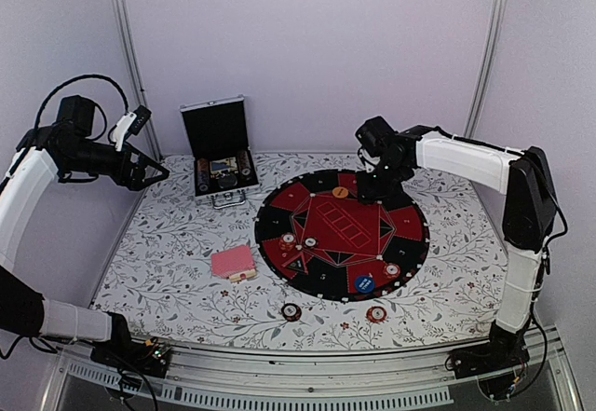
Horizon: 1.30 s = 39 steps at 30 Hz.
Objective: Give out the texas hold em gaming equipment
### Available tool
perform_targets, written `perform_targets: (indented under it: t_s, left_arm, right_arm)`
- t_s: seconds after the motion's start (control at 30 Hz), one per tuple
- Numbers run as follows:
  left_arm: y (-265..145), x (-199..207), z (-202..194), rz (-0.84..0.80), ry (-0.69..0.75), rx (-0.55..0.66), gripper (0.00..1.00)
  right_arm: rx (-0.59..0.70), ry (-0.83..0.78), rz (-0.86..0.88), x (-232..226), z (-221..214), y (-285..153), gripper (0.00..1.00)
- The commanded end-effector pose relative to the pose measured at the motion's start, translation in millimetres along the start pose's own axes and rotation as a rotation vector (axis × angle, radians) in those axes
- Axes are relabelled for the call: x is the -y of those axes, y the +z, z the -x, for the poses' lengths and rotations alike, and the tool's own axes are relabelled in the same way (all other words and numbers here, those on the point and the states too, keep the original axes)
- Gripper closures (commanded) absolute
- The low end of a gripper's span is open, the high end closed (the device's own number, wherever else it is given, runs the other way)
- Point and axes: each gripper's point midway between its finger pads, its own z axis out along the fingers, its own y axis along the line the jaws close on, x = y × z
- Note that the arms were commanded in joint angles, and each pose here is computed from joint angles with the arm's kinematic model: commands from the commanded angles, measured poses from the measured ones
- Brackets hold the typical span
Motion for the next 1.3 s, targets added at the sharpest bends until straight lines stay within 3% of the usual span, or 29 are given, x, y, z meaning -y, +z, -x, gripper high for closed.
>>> perform_targets:
  t_s: [0.0, 0.3, 0.67, 1.03, 1.1, 1.27]
  left_arm:
    - [-5.5, 5.2, 2.6, -0.015, 0.008, 0.011, 0.0]
    - [0.7, 1.2, -1.2, -0.017, 0.001, -0.004, 0.0]
    - [1.1, -0.4, 1.1, -0.015, 0.004, -0.002, 0.0]
    - [3.7, -1.7, -1.4, -0.015, 0.0, -0.01, 0.0]
    - [3.6, -2.4, -1.8, -0.013, -0.002, -0.011, 0.0]
    - [3.9, -2.6, -3.0, -0.011, -0.001, -0.014, 0.0]
  right_arm:
    - [0.06, 0.039, -0.057, 34.1, 36.7, 16.6, 0.65]
    - [0.025, 0.138, -0.123, 99.1, 54.1, 73.7, 0.65]
    - [-0.041, 0.154, -0.126, 114.2, 39.0, 127.7, 0.65]
    - [-0.055, 0.145, -0.108, 112.0, 37.4, 141.5, 0.65]
    - [-0.061, 0.144, -0.108, 112.2, 35.3, 142.5, 0.62]
    - [-0.059, 0.138, -0.106, 111.8, 36.4, 139.0, 0.44]
